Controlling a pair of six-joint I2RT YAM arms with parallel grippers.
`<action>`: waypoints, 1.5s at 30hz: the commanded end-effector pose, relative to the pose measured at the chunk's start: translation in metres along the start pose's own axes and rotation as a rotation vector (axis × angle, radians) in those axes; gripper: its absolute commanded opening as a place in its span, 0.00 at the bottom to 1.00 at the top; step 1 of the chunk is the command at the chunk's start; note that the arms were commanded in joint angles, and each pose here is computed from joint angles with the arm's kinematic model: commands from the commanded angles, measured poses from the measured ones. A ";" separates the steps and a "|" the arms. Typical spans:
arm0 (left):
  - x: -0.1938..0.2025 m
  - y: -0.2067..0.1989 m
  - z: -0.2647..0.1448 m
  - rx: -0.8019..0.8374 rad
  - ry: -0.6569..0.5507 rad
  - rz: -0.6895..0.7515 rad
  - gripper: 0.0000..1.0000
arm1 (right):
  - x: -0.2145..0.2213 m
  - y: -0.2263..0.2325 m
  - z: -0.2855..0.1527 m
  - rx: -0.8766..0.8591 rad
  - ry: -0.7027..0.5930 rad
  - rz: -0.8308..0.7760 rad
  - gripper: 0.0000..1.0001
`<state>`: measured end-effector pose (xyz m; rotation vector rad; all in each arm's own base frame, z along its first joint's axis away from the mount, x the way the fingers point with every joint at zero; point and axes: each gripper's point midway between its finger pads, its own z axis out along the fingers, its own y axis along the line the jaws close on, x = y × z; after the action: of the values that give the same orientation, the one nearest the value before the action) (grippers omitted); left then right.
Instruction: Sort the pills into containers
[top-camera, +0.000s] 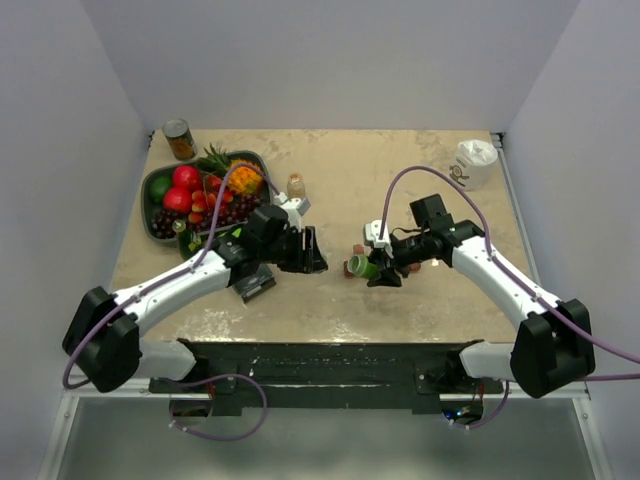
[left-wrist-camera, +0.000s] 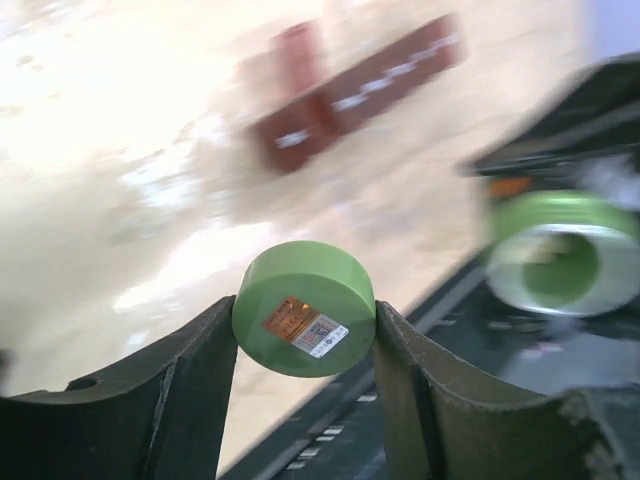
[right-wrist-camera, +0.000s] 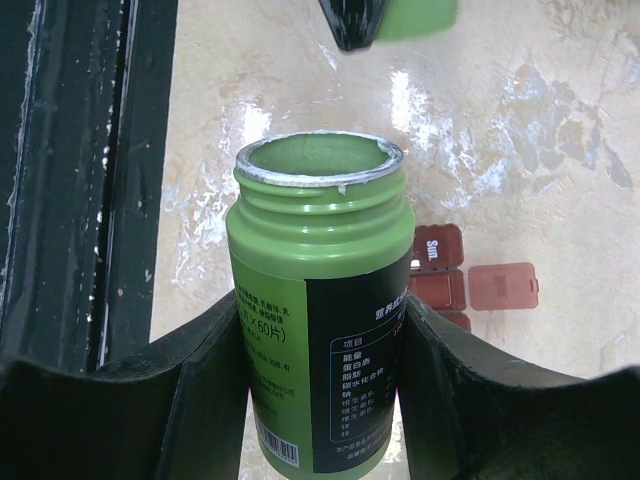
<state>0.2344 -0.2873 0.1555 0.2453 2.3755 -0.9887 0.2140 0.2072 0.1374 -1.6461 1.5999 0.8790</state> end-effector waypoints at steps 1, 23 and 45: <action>0.024 0.077 0.014 -0.285 0.088 0.163 0.12 | -0.019 -0.016 -0.010 0.045 -0.053 -0.010 0.00; 0.041 0.111 0.043 -0.341 0.233 0.308 0.71 | -0.022 -0.035 -0.032 0.147 -0.099 0.054 0.00; -0.079 0.012 -0.048 -0.133 -0.363 0.501 0.86 | -0.174 -0.101 -0.170 0.533 -0.390 0.104 0.00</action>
<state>0.2740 -0.2444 0.1736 0.5548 2.1039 -0.5776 0.3085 0.1650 0.3025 -1.1043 1.5916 0.6697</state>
